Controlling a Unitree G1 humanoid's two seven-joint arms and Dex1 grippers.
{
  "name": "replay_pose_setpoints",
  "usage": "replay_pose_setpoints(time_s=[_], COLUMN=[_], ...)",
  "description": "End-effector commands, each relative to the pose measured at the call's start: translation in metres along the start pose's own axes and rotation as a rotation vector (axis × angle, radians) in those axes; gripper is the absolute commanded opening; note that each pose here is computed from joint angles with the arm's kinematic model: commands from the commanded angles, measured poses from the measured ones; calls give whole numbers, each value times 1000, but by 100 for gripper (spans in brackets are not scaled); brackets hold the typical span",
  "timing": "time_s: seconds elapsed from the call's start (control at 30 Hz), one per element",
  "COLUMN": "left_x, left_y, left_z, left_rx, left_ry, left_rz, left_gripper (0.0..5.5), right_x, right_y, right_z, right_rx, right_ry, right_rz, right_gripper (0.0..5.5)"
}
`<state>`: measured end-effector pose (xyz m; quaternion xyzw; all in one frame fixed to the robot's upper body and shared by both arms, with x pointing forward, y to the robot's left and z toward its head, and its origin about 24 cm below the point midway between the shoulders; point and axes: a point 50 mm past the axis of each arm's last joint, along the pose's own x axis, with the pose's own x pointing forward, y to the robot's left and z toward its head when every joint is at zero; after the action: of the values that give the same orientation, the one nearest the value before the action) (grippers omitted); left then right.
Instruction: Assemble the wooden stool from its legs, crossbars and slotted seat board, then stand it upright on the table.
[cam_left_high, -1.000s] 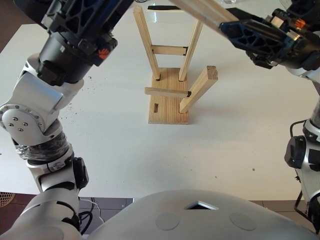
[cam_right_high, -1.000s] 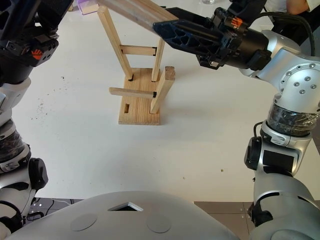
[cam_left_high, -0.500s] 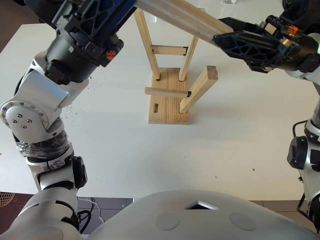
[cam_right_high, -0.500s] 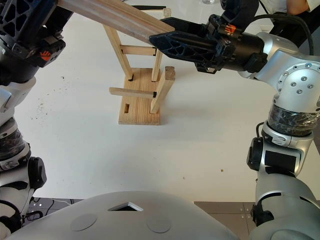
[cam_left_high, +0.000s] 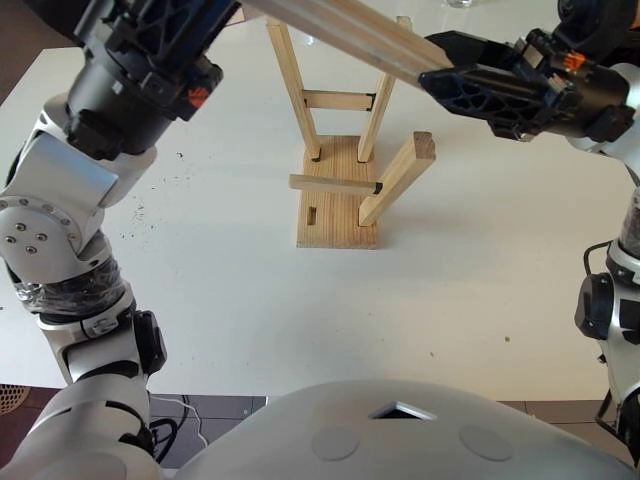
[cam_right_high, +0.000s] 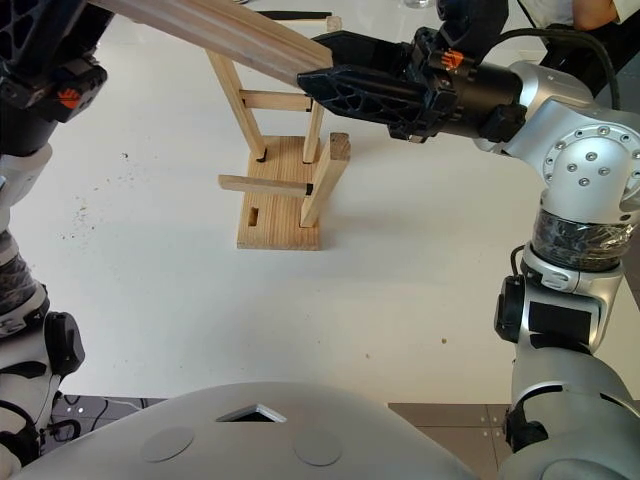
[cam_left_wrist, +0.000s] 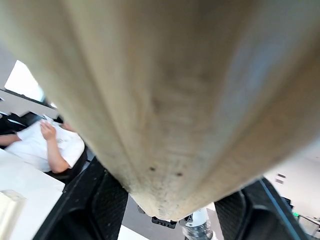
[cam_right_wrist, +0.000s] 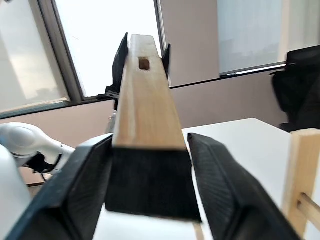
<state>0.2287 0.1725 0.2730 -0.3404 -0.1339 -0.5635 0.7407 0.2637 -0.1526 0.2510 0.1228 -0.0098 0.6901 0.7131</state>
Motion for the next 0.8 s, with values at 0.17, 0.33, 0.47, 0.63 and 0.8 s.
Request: replay_pose_setpoints(time_s=[0.17,0.33,0.47,0.63,0.8], left_x=[-31,-78,-105,-108,-115], left_y=[9,29,44,59,60], left_z=[50,50,20,-25,-58], left_rx=[445,588,583,552,523], left_ry=[140,392,507,486,608], left_rz=[156,309,360,340,296], left_gripper=[217,217,217,217,217], right_x=[-16,-32,-34,-28,-25], right_y=[-21,-30,-38,-47,-53], right_z=[7,9,5,2,0], right_rx=[-133,-228,-263,-288,-309], right_ry=[10,-10,11,27,45], right_rz=[-229,-382,-419,-413,-421], right_gripper=[324,324,324,324,324])
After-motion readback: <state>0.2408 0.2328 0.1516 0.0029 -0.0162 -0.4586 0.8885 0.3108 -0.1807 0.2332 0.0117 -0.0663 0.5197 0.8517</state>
